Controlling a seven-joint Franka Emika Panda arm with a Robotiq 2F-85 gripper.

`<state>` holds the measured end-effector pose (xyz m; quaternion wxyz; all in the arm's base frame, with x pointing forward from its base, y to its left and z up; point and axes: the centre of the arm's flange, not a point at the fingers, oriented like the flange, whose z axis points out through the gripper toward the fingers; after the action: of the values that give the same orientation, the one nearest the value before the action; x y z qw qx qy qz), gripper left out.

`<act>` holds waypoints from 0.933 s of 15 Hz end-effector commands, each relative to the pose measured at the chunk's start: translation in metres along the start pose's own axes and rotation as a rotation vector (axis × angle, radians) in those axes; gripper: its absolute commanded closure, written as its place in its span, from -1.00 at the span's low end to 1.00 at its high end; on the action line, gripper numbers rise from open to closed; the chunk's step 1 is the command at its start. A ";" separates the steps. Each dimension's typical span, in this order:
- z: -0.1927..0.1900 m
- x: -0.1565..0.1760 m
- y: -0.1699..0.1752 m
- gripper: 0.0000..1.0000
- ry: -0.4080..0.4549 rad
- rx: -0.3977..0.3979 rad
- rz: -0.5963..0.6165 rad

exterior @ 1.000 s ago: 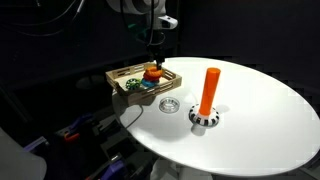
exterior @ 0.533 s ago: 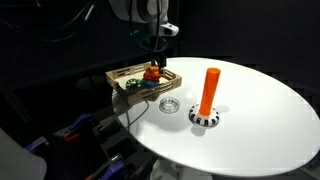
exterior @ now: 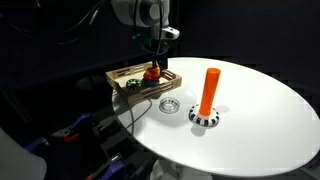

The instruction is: Put the orange ring on the clear ring

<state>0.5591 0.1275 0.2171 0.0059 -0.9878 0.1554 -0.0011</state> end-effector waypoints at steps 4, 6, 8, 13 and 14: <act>0.005 0.011 -0.001 -0.98 -0.013 -0.028 0.016; 0.008 0.011 -0.002 -0.83 -0.019 -0.031 0.017; 0.011 0.011 -0.003 -0.61 -0.022 -0.033 0.018; 0.010 0.013 -0.006 0.22 -0.015 -0.034 0.022; 0.009 0.013 -0.007 0.37 -0.013 -0.033 0.026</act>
<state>0.5644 0.1264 0.2025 -0.0032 -0.9872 0.1590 0.0075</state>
